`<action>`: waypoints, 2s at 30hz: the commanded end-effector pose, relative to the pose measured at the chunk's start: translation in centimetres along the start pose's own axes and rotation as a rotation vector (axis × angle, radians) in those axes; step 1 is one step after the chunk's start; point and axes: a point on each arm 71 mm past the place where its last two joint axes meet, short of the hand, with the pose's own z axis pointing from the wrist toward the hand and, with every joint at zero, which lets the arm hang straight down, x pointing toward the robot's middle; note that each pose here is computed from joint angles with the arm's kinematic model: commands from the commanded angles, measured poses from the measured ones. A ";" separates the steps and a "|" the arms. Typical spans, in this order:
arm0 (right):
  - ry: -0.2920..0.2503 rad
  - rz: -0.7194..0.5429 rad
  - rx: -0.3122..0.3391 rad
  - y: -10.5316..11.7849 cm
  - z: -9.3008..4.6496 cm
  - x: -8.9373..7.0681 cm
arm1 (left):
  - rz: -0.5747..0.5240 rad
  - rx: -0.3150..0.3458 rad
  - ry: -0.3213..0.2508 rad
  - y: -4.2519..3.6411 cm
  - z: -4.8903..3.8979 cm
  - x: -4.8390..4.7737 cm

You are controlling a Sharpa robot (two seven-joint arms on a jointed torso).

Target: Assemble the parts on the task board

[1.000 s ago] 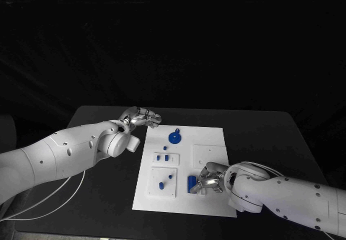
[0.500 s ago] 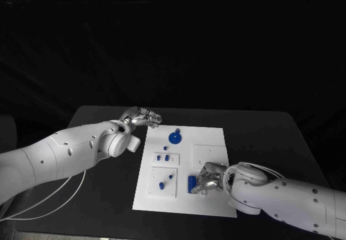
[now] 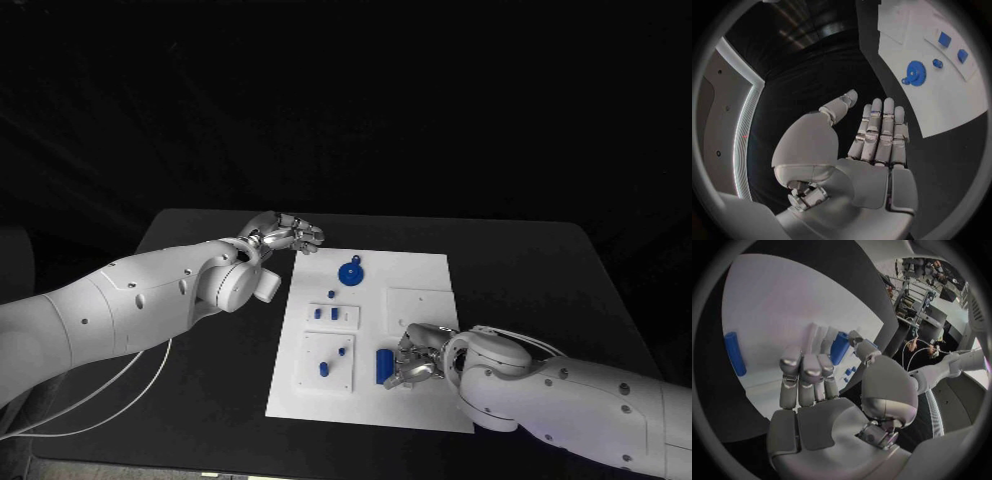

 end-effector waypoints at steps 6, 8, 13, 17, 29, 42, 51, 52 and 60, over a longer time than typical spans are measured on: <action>0.003 -0.004 0.046 -1.0 0.2 0.1 | -0.003 0.007 0.014 -0.15 -0.01 0.13; 0.018 0.007 0.048 -1.0 0.2 0.2 | -0.002 0.007 0.015 -0.15 -0.01 0.15; 0.041 0.011 0.050 -1.2 0.1 0.3 | -0.001 0.005 0.016 -0.12 -0.03 0.12; 0.085 0.054 0.059 -1.7 -0.1 0.6 | -0.001 0.003 0.017 -0.11 -0.05 0.10; 0.137 0.171 0.062 -2.6 -0.9 0.8 | 0.001 0.001 0.014 -0.05 -0.09 -0.06; 0.026 0.280 0.031 -3.4 -1.1 -0.8 | 0.002 0.000 0.013 -0.03 -0.02 -0.09; -0.010 0.322 0.007 -3.6 -1.6 -2.3 | 0.003 0.000 0.011 0.01 0.02 -0.19; -0.018 0.335 -0.001 -3.6 -1.8 -2.7 | 0.003 -0.001 0.010 0.02 0.04 -0.22; -0.059 0.326 0.036 -6.3 -3.1 -5.7 | 0.003 0.001 0.010 0.02 0.02 -0.23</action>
